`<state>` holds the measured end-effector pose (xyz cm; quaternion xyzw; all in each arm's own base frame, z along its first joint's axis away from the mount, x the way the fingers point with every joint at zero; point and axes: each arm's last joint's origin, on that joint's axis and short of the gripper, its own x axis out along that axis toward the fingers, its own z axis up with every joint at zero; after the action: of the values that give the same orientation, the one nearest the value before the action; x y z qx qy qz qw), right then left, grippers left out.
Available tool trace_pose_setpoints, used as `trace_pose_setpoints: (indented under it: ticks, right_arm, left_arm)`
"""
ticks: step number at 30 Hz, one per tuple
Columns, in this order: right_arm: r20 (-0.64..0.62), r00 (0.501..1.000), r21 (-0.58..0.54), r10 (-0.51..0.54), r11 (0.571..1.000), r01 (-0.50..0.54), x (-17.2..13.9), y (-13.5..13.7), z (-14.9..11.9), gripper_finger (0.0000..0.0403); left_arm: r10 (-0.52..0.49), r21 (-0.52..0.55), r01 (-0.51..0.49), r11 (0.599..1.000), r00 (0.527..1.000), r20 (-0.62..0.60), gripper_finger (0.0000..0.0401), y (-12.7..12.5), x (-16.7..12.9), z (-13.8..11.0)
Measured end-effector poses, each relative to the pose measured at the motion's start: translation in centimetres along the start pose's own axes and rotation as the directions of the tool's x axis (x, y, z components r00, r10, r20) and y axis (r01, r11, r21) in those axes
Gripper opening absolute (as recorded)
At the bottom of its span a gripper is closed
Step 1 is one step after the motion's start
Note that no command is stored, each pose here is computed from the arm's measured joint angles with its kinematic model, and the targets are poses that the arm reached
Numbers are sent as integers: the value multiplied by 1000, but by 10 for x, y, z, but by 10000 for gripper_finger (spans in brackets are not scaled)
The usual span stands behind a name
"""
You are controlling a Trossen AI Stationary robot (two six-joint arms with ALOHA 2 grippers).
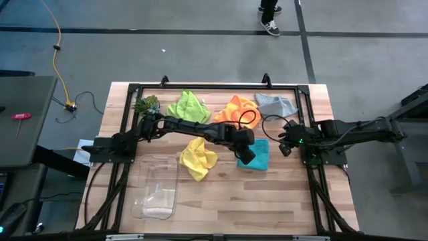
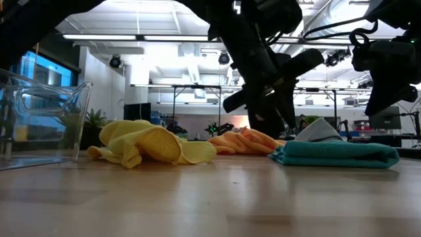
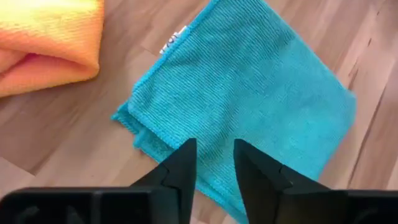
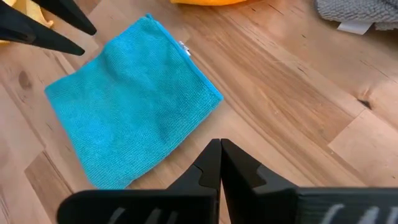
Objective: Fold microfiber towels
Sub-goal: Fold the blue towel, then move the blue towel to the middle right of the table
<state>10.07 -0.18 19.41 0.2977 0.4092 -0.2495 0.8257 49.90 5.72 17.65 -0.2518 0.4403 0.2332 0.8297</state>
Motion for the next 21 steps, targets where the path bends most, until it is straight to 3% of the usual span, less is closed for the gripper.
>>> trace_pose_setpoints:
  ticks: [4, 8, 11, 16, 21]
  right_arm:
    - [12, 1000, 3, 14, 1000, -14, 0, 1, 1, 0]
    - [13, 1000, 54, 17, 998, -18, 0, 1, 1, 1]
    - [5, 1000, 97, 26, 995, -26, 0, 2, 1, 14]
    - [12, 997, 148, 82, 986, -83, 0, 6, 4, 83]
    - [56, 992, 170, 117, 978, -125, -1, 9, 8, 181]
  left_arm:
    - [32, 52, -30, 998, 999, -37, 130, 15, -10, 7]
    - [94, 107, -93, 990, 996, -1, 152, 30, -44, 22]
    - [79, 190, -90, 978, 995, 63, 163, 33, -76, 34]
    - [-20, 388, -56, 920, 982, 190, 168, 21, -142, 41]
    - [-173, 419, 29, 908, 935, 310, 168, 15, -187, 25]
